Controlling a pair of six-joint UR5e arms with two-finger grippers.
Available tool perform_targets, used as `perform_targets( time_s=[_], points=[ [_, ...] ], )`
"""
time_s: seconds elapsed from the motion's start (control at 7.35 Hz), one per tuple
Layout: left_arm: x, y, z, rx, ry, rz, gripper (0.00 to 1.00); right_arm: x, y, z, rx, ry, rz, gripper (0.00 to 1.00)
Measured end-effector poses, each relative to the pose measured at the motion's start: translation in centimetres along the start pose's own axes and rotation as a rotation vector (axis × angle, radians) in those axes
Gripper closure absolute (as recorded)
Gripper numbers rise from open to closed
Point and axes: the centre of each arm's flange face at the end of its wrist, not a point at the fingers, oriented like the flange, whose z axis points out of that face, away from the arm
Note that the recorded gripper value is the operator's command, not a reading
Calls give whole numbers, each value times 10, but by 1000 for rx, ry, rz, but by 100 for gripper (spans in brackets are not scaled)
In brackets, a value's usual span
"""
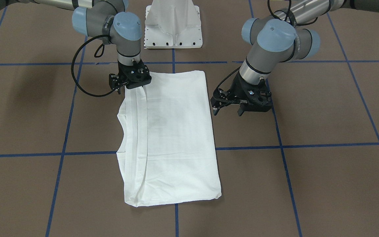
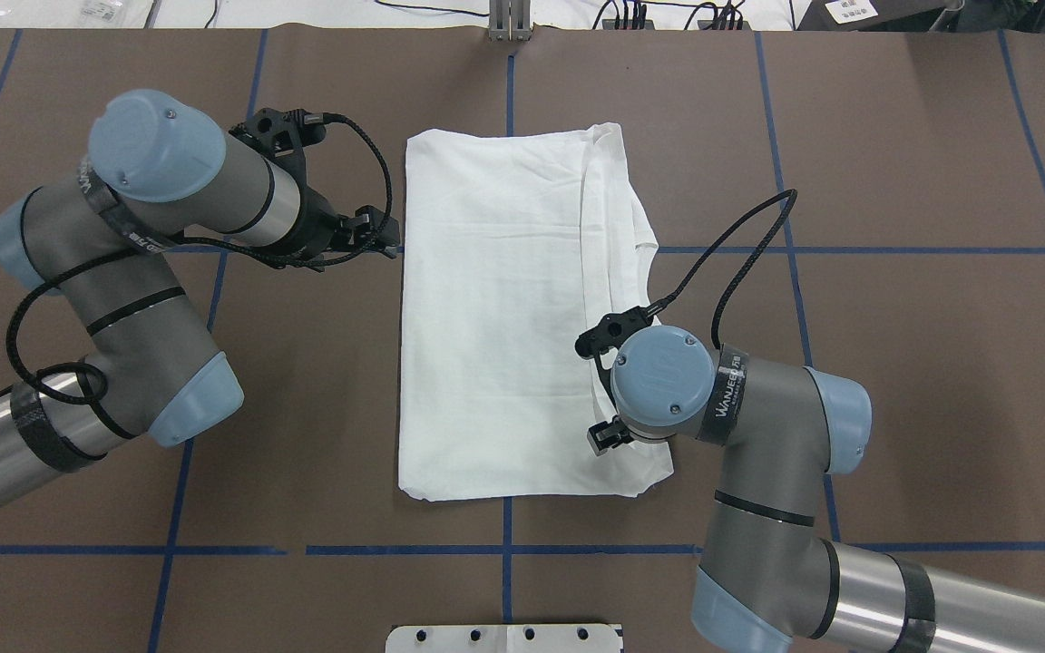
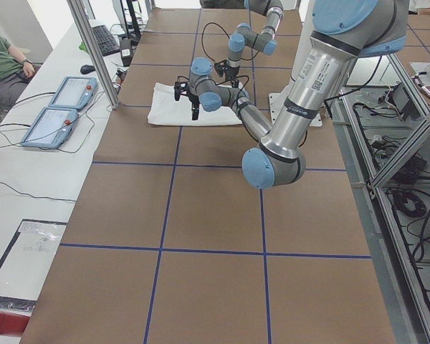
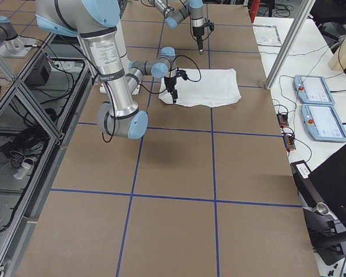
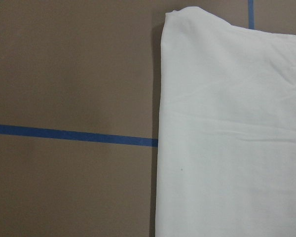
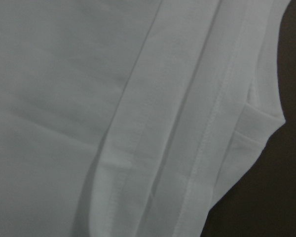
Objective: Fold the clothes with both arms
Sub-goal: 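Lift the right gripper off the folded shirt, then move the left gripper to one shirt side edge while the right takes the other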
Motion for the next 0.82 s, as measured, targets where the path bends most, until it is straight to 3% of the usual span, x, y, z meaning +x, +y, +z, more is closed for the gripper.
perform_targets(
  time_s=[0.82],
  points=[
    [6, 0, -3, 3, 10, 4, 0, 65, 27, 3, -21, 45, 28, 0]
  ],
)
